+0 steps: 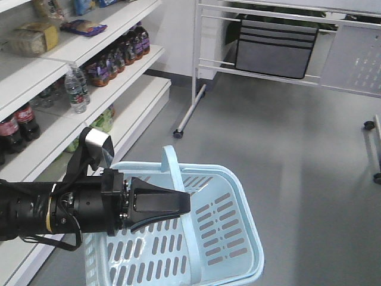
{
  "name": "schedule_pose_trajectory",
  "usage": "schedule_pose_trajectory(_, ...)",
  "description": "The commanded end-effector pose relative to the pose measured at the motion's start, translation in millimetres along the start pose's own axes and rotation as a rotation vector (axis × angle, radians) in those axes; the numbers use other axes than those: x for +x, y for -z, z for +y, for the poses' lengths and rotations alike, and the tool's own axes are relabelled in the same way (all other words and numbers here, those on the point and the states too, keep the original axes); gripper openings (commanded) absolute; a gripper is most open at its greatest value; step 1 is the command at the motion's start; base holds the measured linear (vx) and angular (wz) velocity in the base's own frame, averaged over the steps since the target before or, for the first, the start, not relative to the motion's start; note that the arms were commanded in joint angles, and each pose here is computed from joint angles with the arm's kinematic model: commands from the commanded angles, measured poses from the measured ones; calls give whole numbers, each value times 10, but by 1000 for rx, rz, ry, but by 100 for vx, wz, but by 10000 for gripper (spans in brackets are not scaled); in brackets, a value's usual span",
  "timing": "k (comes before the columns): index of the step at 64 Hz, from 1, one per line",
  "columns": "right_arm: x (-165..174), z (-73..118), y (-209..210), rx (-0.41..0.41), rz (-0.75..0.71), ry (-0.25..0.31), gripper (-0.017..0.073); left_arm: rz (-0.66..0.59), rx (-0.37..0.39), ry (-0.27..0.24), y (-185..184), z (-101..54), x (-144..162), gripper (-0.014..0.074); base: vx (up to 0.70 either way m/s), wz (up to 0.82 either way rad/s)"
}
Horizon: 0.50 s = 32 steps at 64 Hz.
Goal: Place coke in basket with both arms
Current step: 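Hold the basket in the left gripper while turning the base away, then carry the basket in the left gripper while driving across the room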
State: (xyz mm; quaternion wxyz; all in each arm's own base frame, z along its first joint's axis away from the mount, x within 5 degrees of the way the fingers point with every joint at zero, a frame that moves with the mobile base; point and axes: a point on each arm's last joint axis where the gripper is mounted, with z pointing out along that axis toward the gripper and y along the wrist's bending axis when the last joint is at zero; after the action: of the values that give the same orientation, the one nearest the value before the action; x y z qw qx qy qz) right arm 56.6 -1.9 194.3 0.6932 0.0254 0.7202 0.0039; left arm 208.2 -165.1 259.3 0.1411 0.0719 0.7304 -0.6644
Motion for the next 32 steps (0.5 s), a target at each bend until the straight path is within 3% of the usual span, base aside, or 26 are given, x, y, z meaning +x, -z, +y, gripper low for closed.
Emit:
schedule_pose_trajectory(1,-26,2,5,-1,-76,8,-4,55,246,-30,42,-344,45,-7,11,-43)
schedule_pose_trajectory(32,-26,2,5,-1,-76,8,-4,55,246,-30,42,-344,45,-7,13,-39)
